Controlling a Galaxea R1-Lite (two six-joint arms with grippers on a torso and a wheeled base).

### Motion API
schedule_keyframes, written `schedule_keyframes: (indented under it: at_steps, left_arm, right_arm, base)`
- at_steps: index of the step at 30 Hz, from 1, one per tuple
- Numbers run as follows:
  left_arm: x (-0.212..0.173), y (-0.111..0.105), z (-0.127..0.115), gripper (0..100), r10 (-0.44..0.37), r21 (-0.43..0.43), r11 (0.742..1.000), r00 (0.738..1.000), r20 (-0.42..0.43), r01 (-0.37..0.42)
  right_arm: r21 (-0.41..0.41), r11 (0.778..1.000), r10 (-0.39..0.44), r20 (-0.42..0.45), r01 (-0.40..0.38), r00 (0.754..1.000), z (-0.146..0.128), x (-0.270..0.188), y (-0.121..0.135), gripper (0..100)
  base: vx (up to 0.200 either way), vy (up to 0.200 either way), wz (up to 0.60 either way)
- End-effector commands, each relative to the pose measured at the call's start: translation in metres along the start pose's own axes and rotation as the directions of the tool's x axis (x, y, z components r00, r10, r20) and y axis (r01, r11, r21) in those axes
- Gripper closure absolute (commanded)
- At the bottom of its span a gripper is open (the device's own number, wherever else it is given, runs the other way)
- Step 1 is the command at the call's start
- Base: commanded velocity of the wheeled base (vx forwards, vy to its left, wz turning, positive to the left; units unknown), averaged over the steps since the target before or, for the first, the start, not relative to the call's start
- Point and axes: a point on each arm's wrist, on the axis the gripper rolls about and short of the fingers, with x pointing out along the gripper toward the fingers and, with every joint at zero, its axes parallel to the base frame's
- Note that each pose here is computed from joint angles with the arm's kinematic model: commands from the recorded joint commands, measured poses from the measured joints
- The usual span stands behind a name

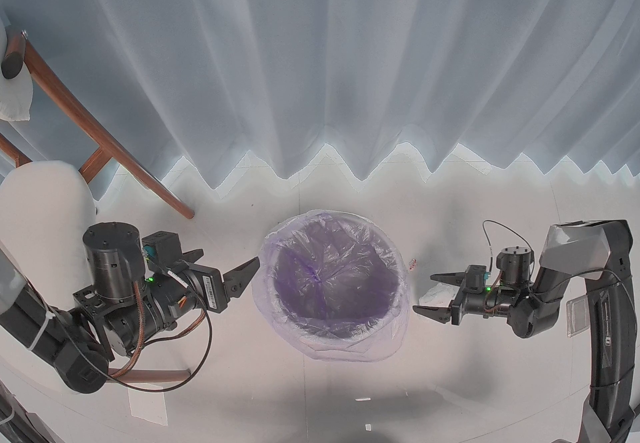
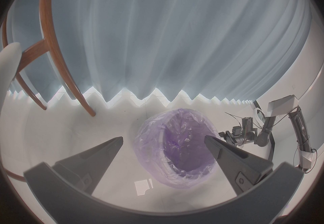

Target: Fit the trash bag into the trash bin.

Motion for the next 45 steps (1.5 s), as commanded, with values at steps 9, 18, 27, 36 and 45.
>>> schedule_keyframes:
  at_steps: [9,18,27,36,45]
  left_arm:
    - [-0.048,0.018,0.026,0,0.03,-0.06,0.998,0.943,0.331,-0.01]
    - [-0.089,0.012,0.031,0,-0.022,-0.218,0.969,0.916,0.401,0.118]
    - [-0.108,0.008,0.043,0,-0.055,-0.509,0.799,0.882,0.469,0.32]
    - [-0.104,0.001,0.025,0,-0.185,-0.563,0.755,0.933,0.307,0.335]
    - [-0.094,-0.002,0.025,0,-0.301,-0.551,0.744,0.926,0.229,0.378]
  right_arm:
    - [0.161,0.954,-0.26,0.018,0.254,0.965,0.056,-0.146,0.132,0]
    - [0.315,0.824,-0.533,0.149,0.471,0.833,0.098,-0.181,0.153,0]
    - [0.372,0.792,-0.515,-0.02,0.484,0.857,0.092,-0.217,0.205,0]
    - [0.411,0.758,-0.469,-0.197,0.507,0.861,0.088,-0.212,0.205,0]
    - [0.38,0.751,-0.48,-0.249,0.54,0.841,0.107,-0.124,0.119,0]
  base:
    - [0.0,0.0,0.0]
    - [0.0,0.0,0.0]
    - [0.0,0.0,0.0]
    - [-0.067,0.0,0.0]
    - [-0.2,0.0,0.0]
